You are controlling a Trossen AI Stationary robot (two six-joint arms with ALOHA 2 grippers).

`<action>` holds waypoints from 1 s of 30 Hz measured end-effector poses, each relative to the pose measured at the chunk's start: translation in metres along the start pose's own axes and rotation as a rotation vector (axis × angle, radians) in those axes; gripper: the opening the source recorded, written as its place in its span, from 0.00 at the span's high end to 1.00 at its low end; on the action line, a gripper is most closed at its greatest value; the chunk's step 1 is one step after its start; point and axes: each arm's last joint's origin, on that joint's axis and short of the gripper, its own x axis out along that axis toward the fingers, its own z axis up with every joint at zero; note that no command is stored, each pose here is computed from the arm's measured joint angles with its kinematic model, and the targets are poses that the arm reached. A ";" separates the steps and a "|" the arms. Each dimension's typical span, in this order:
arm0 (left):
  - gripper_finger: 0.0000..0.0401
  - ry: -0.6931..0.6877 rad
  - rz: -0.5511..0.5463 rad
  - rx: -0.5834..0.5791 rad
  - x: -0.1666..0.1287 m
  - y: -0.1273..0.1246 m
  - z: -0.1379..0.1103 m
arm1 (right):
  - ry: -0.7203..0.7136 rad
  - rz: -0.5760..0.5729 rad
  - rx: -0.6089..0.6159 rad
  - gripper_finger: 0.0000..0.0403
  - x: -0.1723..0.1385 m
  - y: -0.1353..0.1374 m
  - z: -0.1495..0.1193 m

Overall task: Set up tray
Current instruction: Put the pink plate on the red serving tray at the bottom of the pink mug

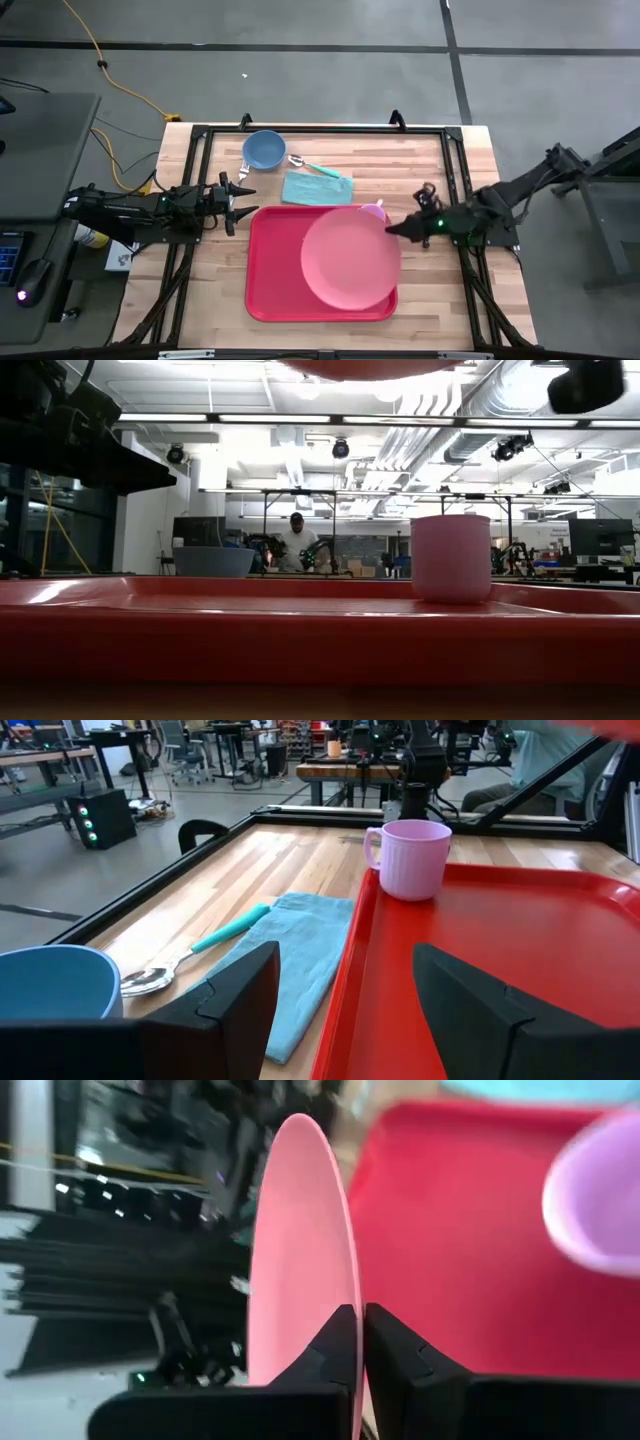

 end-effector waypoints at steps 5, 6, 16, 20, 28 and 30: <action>0.35 0.000 0.000 0.000 0.000 0.000 0.000 | 0.065 -0.077 0.038 1.00 0.021 -0.001 -0.024; 0.35 -0.001 0.000 -0.001 0.000 0.000 0.000 | 0.074 -0.087 0.046 1.00 0.027 -0.002 -0.029; 0.35 -0.001 -0.001 -0.029 0.000 0.000 0.000 | 0.158 -0.144 0.124 1.00 0.082 -0.015 -0.066; 0.35 0.000 -0.004 -0.028 0.000 0.000 0.000 | 0.137 -0.181 0.123 1.00 0.094 -0.022 -0.072; 0.35 0.000 -0.004 -0.026 0.000 0.000 0.000 | 0.028 -0.268 0.119 1.00 0.118 -0.039 -0.057; 0.35 0.000 -0.005 -0.026 0.000 0.000 0.000 | 0.035 -0.291 0.126 1.00 0.121 -0.042 -0.056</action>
